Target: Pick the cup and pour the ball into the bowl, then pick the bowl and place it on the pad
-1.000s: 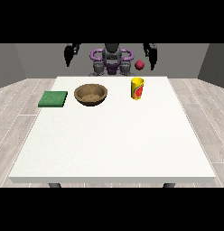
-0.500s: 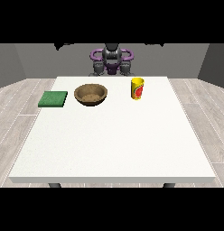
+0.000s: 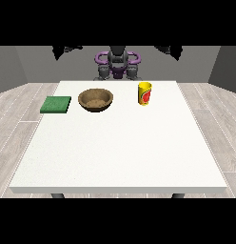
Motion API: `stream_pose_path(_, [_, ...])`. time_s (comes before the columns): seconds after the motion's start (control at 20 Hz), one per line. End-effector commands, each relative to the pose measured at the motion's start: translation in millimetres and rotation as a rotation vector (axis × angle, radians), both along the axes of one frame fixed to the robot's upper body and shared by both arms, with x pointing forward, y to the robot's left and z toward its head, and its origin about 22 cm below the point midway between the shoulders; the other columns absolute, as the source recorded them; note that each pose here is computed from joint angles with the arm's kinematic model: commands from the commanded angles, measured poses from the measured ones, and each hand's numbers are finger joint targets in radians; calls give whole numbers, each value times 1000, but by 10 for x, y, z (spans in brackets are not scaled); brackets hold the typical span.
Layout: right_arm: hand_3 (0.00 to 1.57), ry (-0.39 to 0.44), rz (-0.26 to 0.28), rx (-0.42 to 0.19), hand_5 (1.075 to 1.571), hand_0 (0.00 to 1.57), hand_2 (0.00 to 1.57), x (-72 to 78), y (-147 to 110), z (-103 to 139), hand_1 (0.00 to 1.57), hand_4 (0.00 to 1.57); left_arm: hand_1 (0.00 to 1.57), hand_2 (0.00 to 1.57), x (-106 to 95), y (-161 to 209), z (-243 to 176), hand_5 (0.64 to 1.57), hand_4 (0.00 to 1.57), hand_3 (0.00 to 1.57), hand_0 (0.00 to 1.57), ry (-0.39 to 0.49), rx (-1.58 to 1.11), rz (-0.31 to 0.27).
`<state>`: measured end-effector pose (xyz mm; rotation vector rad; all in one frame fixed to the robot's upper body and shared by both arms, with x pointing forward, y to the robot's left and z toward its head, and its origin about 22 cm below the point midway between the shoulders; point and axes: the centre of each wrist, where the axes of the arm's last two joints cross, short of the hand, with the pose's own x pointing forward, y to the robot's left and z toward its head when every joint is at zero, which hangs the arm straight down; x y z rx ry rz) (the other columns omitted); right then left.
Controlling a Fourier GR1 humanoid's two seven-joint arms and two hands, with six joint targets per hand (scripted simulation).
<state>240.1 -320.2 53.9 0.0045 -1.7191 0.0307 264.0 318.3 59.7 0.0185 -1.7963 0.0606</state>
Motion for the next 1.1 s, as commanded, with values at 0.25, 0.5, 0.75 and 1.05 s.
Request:
stream_pose_path(0.25, [0, -148, 65, -10, 1571, 0, 0, 149, 106, -146, 0, 0, 0, 0, 260, -158, -379, 1526, 0, 0, 0, -140, 0, 40])
stream_pose_path(0.5, [0, -112, 37, -10, 1571, 0, 0, 219, -74, -90, 0, 0, 0, 0, 210, -484, -887, 1520, 0, 0, 0, -68, 34, 26])
stream_pose_path(0.75, [0, -134, 48, 4, 1570, 0, 0, 178, -222, -286, 0, 0, 0, 0, 288, -459, -1154, 1530, 0, 0, 0, -121, 27, 67])
stream_pose_path(1.05, [0, -194, 77, 17, 1571, 0, 0, 382, -196, -42, 0, 0, 0, 0, 519, -443, -1263, 1519, 0, 0, 0, -173, 43, 73])
